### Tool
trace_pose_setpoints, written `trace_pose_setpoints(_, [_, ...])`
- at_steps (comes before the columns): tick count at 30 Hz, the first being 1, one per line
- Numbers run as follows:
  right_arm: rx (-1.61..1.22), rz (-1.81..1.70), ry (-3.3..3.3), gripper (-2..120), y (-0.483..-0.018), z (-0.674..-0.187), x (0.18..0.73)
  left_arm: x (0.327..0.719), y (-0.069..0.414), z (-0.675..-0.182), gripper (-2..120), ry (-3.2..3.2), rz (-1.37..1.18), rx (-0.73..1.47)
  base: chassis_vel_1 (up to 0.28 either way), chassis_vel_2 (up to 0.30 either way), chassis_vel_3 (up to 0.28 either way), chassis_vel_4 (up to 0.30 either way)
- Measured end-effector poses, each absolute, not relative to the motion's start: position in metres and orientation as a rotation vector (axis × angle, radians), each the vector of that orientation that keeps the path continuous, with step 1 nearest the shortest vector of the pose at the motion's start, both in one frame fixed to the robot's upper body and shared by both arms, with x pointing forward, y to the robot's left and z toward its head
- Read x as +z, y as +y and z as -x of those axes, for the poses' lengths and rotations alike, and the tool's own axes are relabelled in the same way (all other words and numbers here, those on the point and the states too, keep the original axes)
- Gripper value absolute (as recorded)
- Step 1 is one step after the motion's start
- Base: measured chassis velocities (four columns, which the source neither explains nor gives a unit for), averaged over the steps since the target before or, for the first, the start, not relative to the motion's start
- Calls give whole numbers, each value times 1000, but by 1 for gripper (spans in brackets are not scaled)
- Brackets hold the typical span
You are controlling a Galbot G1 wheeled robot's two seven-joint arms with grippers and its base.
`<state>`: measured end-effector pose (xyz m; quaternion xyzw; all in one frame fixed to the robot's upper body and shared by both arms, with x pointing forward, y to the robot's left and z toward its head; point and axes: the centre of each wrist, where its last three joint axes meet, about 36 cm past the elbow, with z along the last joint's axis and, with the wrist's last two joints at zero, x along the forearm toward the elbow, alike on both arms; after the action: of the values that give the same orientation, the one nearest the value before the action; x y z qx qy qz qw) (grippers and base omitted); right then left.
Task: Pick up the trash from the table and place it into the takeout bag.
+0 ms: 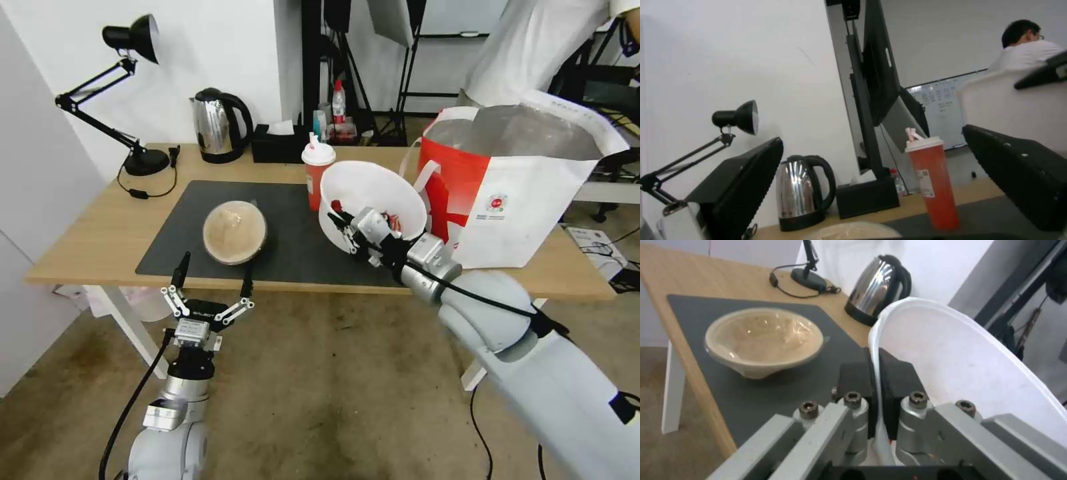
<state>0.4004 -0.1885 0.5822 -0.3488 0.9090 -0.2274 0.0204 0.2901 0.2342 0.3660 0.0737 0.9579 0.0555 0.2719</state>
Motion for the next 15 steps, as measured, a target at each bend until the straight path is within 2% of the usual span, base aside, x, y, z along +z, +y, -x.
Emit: trace_pose_setpoints(15, [-739, 1097, 2702, 0, -194, -405, 620, 358, 231, -292, 100, 2597, -206, 137, 0, 0, 0, 0])
